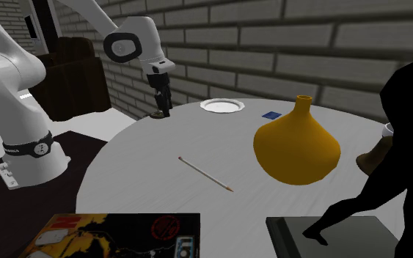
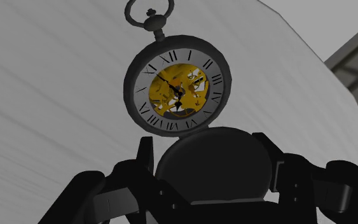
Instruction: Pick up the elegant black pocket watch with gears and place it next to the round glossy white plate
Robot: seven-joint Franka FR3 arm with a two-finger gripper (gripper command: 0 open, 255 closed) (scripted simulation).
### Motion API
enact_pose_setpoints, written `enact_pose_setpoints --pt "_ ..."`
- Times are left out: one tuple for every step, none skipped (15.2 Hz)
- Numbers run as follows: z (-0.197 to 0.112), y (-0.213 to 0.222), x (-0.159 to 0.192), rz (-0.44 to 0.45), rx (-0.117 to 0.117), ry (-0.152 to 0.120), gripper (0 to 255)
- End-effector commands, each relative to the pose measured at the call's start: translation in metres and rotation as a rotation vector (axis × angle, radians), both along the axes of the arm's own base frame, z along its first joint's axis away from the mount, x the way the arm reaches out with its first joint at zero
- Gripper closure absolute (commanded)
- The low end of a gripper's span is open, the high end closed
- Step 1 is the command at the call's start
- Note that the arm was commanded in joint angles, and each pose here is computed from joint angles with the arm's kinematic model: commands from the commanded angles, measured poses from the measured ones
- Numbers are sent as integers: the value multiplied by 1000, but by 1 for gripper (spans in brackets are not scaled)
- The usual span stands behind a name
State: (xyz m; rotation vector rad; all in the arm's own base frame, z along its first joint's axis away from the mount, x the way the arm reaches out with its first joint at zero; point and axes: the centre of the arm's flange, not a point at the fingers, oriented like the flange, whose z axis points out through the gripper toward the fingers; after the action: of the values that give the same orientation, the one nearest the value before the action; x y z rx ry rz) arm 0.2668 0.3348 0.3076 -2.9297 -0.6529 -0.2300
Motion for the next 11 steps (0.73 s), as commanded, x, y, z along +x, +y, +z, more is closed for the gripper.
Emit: enact_pose_setpoints --pt "0 0 0 0 0 0 255" --pt "0 0 0 0 0 0 255" --pt "0 0 0 0 0 0 255" --pt "0 0 0 0 0 0 0" --pt "0 0 0 0 0 0 0" --pt "0 0 0 0 0 0 0" --pt "0 0 0 0 0 0 0" --pt "0 0 0 0 0 0 0" --pt "0 0 0 0 0 0 0" --pt "13 -2 -2 0 0 0 0" --pt "26 -4 -3 0 0 0 0"
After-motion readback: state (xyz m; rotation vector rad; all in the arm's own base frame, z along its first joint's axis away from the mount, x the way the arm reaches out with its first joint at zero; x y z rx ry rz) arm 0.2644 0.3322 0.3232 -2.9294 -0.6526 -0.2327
